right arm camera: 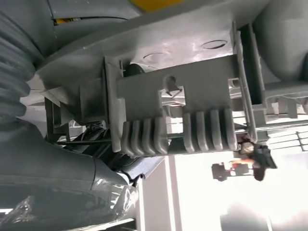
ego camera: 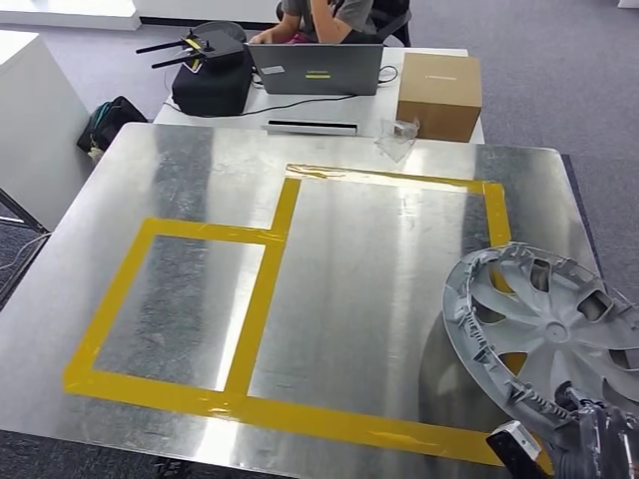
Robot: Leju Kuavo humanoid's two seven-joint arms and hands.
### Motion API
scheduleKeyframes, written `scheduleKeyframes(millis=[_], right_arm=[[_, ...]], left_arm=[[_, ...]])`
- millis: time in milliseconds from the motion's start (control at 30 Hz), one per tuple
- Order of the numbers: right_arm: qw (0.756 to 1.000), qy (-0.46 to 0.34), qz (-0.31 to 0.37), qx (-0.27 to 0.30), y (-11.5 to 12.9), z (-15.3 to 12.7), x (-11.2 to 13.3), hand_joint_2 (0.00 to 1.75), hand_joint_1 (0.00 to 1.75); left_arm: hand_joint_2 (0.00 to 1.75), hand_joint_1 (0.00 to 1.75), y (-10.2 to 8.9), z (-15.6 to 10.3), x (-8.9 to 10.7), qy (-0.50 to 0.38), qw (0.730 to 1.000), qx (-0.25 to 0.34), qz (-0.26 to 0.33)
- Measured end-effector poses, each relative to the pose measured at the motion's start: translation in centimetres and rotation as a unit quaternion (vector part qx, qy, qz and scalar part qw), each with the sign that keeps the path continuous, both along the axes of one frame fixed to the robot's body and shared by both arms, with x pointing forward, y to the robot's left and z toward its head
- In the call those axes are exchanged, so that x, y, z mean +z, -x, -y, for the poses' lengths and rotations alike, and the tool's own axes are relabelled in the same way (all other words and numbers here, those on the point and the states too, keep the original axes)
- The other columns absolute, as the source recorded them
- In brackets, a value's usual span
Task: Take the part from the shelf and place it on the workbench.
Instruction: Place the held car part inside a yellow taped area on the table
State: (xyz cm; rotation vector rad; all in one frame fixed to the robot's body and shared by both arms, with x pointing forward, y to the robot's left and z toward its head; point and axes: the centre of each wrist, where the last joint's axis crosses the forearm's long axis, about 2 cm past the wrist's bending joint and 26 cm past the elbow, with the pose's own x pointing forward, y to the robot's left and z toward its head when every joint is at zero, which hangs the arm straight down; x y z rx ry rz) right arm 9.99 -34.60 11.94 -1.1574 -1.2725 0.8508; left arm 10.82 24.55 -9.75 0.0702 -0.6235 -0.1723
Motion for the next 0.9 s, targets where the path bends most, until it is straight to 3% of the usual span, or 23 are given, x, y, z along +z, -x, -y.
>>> scheduleKeyframes(millis=[233, 400, 767, 900], right_arm=[[0.997, 0.009, -0.026, 0.077, -3.0, -1.1, -1.5, 1.75, 1.75], [0.984, 0.006, -0.033, 0.177, -5.0, -4.3, -2.3, 1.75, 1.75], [0.944, 0.013, -0.039, 0.328, -7.3, -9.1, -3.3, 1.75, 1.75], [0.935, 0.019, -0.045, 0.352, -7.8, -10.2, -3.6, 1.75, 1.75]], left_arm=[[1.75, 0.00, -0.7, 0.2, 0.2, 0.003, 0.999, -0.035, 0.008], [1.75, 0.00, -1.6, 0.4, 0.4, 0.006, 0.998, -0.064, 0.012], [1.75, 0.00, -2.7, 0.8, 0.8, -0.001, 0.995, -0.103, 0.014], [1.75, 0.00, -2.9, 0.9, 0.9, -0.004, 0.994, -0.107, 0.016]])
